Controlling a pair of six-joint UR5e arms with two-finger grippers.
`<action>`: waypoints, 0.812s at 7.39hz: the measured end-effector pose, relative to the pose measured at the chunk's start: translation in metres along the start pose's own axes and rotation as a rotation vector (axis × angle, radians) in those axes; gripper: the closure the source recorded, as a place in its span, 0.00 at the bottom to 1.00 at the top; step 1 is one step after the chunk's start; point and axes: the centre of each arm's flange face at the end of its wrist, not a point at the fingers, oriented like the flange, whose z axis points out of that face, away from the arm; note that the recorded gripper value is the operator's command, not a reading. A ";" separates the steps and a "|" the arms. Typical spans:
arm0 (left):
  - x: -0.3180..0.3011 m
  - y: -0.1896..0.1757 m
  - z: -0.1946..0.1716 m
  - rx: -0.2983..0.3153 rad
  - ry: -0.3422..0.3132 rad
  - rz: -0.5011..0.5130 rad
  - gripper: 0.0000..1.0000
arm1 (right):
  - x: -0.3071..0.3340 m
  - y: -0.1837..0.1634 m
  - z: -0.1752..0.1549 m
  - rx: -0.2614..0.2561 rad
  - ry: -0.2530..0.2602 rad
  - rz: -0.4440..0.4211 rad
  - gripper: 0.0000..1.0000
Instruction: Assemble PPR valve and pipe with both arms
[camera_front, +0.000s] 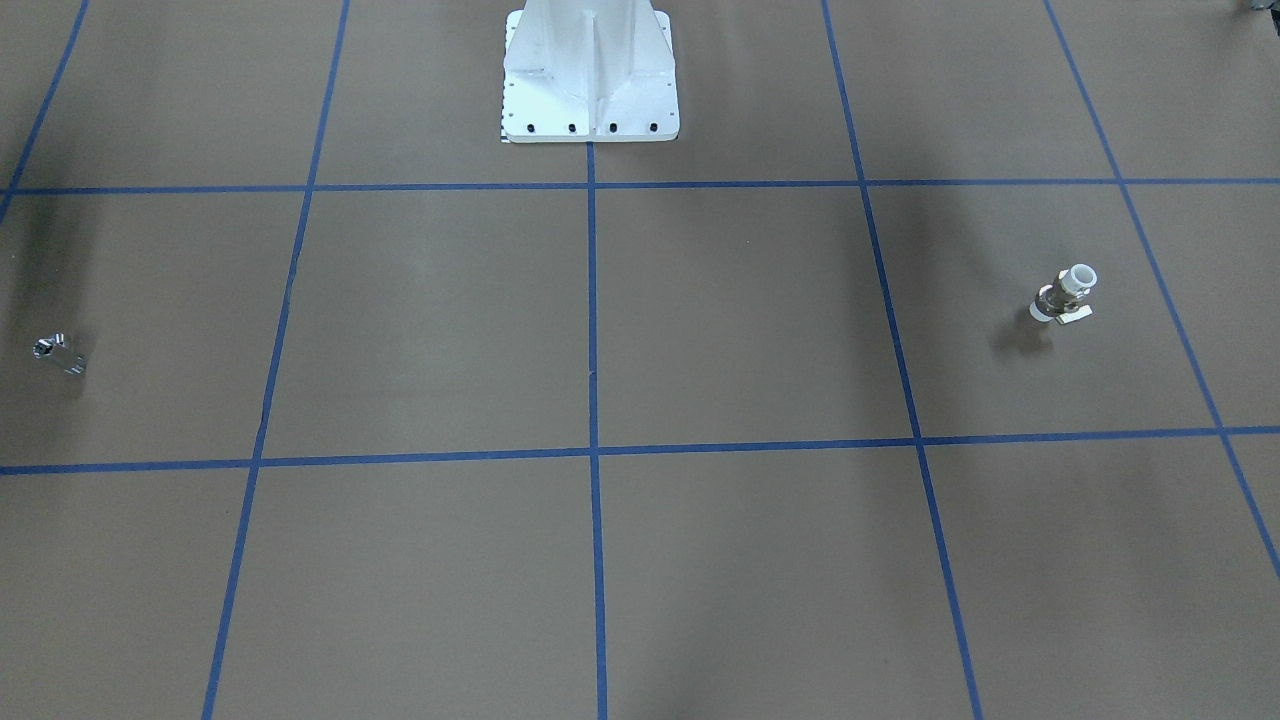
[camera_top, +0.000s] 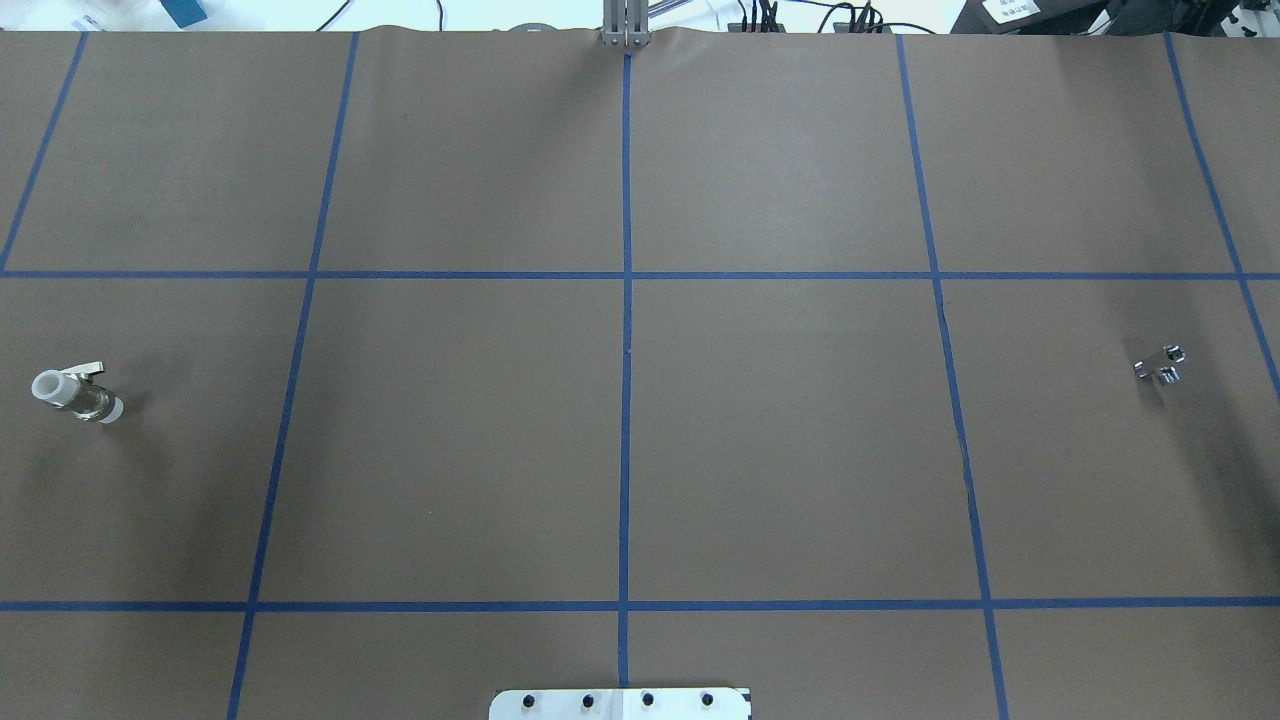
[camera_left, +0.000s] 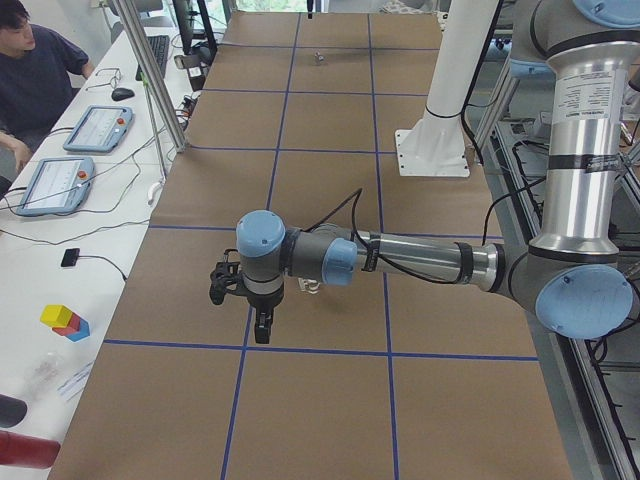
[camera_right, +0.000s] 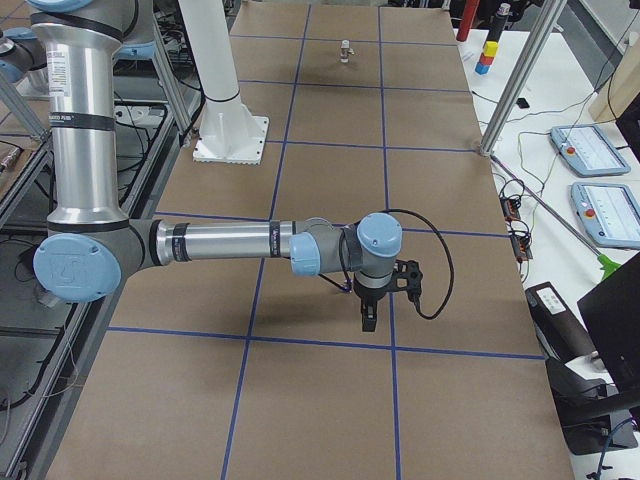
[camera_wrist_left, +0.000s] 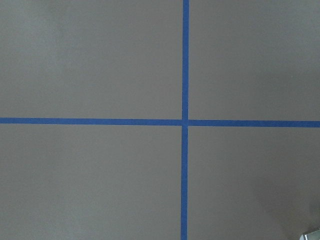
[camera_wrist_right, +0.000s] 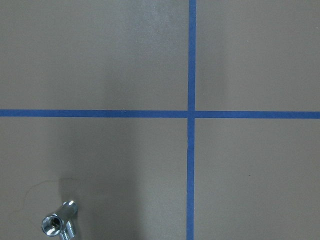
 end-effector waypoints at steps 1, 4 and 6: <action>0.000 0.000 0.000 0.000 0.000 0.001 0.00 | 0.001 0.000 0.000 -0.001 0.000 0.001 0.00; 0.005 -0.001 -0.003 0.006 0.022 0.010 0.00 | 0.002 0.003 0.001 -0.003 -0.001 0.004 0.00; 0.013 -0.004 -0.007 0.015 0.056 0.023 0.00 | -0.001 0.002 -0.001 0.002 -0.004 0.000 0.00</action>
